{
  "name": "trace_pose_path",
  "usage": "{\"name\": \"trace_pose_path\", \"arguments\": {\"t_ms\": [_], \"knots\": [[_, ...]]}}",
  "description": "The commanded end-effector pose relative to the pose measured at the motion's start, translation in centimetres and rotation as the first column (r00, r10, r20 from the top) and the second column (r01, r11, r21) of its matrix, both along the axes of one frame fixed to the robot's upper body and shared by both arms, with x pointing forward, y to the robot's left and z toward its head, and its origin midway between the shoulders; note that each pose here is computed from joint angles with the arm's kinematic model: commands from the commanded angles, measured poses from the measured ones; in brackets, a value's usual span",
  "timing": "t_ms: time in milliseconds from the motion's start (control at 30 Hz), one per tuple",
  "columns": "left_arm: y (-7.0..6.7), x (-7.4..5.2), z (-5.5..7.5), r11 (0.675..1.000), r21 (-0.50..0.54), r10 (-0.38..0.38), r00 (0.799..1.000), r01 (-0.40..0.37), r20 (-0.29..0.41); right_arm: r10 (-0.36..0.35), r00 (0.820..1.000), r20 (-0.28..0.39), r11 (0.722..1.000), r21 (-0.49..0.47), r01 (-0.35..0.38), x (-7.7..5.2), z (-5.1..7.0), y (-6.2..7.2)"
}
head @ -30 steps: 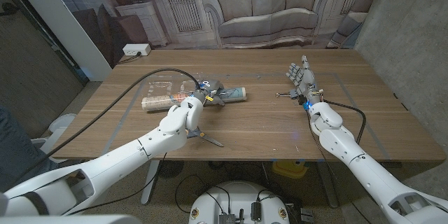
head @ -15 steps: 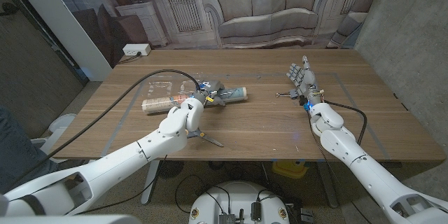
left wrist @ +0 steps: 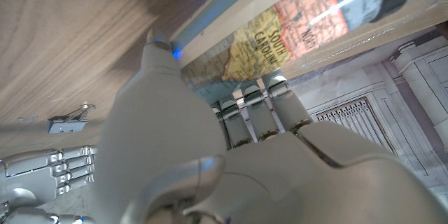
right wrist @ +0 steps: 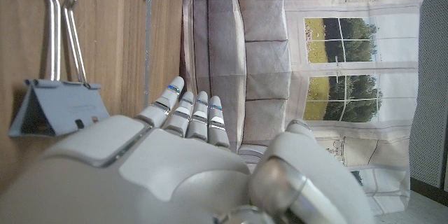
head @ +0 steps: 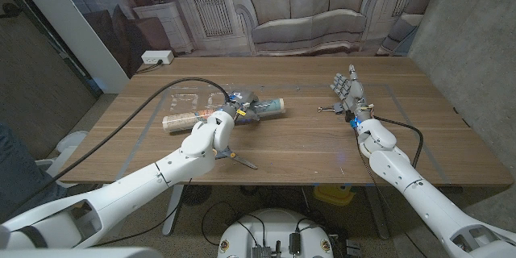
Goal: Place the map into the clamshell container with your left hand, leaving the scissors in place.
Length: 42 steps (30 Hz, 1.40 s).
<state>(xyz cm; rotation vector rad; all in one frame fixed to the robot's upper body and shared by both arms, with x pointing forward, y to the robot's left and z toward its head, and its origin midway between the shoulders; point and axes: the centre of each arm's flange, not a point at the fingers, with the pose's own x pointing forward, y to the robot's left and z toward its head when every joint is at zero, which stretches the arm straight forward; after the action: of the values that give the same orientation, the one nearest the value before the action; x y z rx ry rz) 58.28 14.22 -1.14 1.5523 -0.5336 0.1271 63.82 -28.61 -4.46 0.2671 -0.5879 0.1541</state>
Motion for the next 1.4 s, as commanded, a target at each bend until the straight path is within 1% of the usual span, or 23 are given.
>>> {"name": "trace_pose_path", "arguments": {"t_ms": [33, 367, 867, 1233, 1400], "knots": [[0.2, -0.9, 0.7, 1.0, 0.012, 0.009, 1.0, -0.009, 0.0, 0.006, 1.0, -0.001, 1.0, 0.002, -0.006, 0.1, -0.2, 0.2], [0.8, -1.8, 1.2, 0.999, 0.022, 0.022, 1.0, -0.023, 0.018, 0.007, 1.0, 0.002, 1.0, -0.006, -0.007, 0.1, 0.2, 0.2], [2.2, -3.0, 1.9, 0.999, 0.02, 0.048, 0.998, -0.049, 0.046, 0.005, 1.0, 0.004, 1.0, -0.01, -0.005, 0.0, 0.4, 0.3], [3.6, -3.3, 2.1, 0.998, 0.004, 0.06, 0.997, -0.06, 0.055, 0.004, 1.0, 0.002, 1.0, -0.003, -0.004, -0.1, 0.0, 0.3], [4.2, -3.5, 2.2, 0.998, -0.005, 0.064, 0.996, -0.063, 0.07, 0.003, 1.0, 0.007, 1.0, -0.004, -0.003, -0.3, 0.1, 0.4]]}}
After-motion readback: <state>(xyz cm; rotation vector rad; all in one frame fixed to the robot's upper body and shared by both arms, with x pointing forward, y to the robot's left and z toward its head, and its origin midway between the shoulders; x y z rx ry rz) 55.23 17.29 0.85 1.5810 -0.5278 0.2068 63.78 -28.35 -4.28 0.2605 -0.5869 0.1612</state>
